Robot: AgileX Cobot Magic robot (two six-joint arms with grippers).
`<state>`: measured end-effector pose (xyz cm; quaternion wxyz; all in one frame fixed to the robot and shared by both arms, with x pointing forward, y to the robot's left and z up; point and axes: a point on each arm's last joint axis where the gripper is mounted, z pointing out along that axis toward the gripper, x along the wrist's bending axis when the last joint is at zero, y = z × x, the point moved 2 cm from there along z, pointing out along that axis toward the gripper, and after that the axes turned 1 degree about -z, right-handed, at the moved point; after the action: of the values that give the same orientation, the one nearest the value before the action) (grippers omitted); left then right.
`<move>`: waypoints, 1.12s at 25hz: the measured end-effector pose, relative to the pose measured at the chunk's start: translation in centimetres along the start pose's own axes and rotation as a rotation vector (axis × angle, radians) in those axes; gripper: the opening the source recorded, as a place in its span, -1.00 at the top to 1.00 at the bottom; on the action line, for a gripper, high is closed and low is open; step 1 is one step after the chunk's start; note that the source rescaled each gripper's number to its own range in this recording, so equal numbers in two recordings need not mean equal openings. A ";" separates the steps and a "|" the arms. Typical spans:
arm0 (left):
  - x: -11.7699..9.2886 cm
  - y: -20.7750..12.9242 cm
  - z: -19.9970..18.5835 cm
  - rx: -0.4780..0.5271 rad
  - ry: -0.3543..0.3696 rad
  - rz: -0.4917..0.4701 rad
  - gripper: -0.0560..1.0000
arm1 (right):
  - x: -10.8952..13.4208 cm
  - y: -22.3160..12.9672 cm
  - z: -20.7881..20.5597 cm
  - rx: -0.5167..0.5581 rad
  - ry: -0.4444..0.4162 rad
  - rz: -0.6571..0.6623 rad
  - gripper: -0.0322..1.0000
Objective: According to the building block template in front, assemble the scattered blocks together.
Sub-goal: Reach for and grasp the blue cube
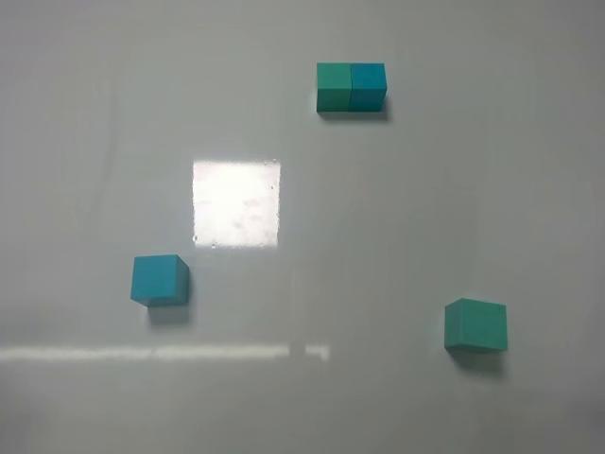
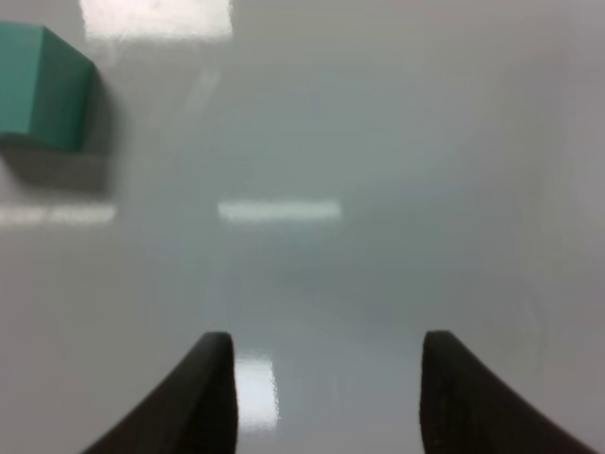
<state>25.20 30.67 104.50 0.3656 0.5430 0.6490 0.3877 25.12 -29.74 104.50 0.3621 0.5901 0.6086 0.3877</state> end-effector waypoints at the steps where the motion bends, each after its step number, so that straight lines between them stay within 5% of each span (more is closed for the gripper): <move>1: 0.0 0.0 0.0 0.000 0.000 0.000 -0.12 | 0.0 0.0 0.0 0.000 0.000 0.000 0.90; 17: -0.1 0.0 0.0 0.001 -0.010 0.011 -0.12 | 0.0 0.0 0.0 0.000 0.000 0.001 0.90; 24: -1.2 4.4 -1.9 -0.032 -0.087 0.115 -0.12 | 0.0 0.0 0.0 0.000 0.000 0.001 0.90; 28: -1.9 8.9 -1.4 -0.005 -0.113 0.315 -0.12 | 0.0 0.0 0.0 0.000 0.000 0.001 0.90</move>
<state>28.03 29.63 113.24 0.3377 0.6580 0.5332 0.4107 25.12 -29.74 104.50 0.3619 0.5904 0.6082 0.3879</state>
